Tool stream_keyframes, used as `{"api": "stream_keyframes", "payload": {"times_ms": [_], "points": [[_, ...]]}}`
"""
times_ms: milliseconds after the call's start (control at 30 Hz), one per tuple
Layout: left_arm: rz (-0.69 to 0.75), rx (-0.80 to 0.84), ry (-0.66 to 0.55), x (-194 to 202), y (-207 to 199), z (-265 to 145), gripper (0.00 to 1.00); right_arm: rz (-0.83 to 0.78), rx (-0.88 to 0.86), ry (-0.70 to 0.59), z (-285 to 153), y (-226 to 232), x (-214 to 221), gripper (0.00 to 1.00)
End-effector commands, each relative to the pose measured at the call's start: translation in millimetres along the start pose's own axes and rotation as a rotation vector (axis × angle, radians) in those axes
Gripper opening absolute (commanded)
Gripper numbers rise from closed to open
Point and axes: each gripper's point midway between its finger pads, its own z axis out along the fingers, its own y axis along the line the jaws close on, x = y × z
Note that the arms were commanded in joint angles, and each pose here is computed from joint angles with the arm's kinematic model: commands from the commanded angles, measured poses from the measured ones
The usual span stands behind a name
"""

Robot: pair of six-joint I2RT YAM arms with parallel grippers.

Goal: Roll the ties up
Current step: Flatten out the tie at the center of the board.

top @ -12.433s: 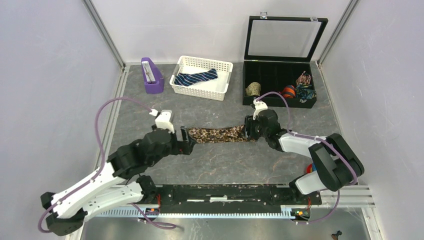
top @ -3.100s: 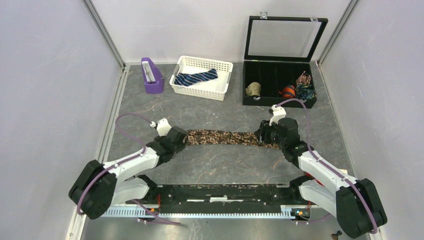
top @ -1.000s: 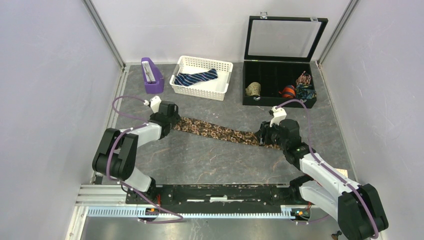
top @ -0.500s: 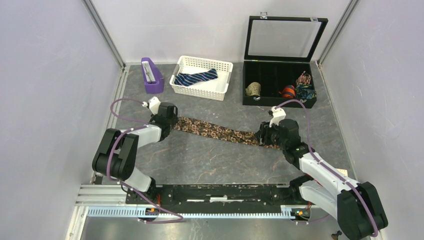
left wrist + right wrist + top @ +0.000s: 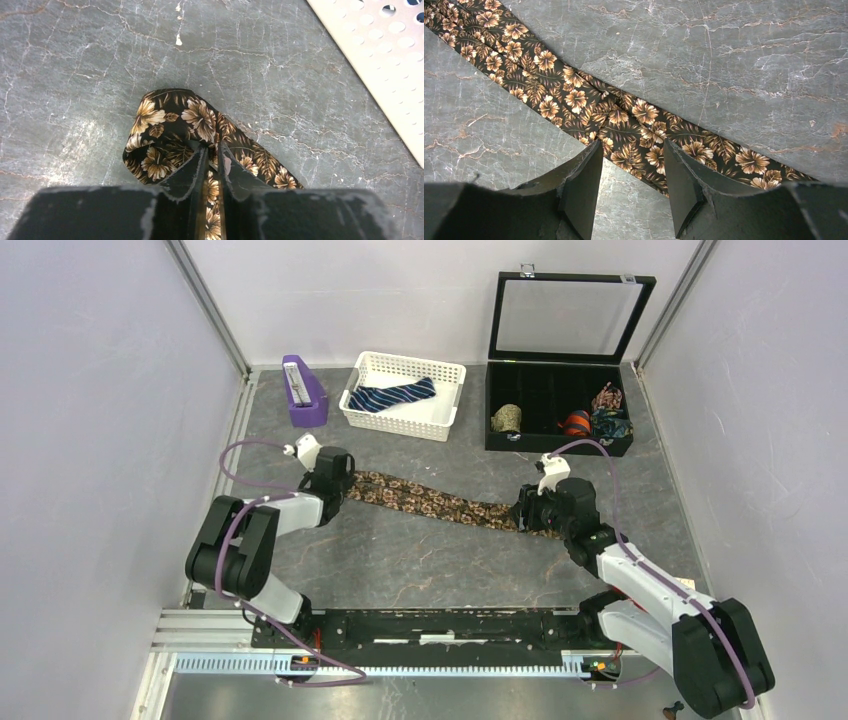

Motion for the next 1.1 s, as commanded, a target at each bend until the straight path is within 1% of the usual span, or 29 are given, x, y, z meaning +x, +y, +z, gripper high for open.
{"api": "stream_keyframes", "payload": {"times_ms": [0, 33, 67, 400, 633, 833, 1067], "points": [[-0.046, 0.037, -0.075, -17, -6, -2, 0.09, -0.022, -0.01, -0.022, 1, 2, -7, 0.55], [-0.044, 0.04, -0.075, -18, -7, -4, 0.03, -0.023, -0.01, -0.022, 1, 2, -7, 0.55], [-0.045, 0.041, -0.076, -19, -7, -5, 0.02, -0.023, -0.009, -0.022, 1, 2, -7, 0.55], [-0.057, 0.075, -0.096, -33, -9, -27, 0.02, -0.021, -0.012, -0.025, 1, 2, -8, 0.55], [-0.071, 0.087, -0.073, -35, -5, -43, 0.02, -0.021, -0.017, -0.029, 0, 4, -8, 0.55], [-0.108, 0.136, -0.053, -36, 8, -51, 0.02, -0.023, -0.018, -0.032, -1, 3, -9, 0.55], [-0.138, 0.139, -0.035, -31, 26, -61, 0.02, -0.019, -0.032, -0.038, 0, 7, -11, 0.55]]}}
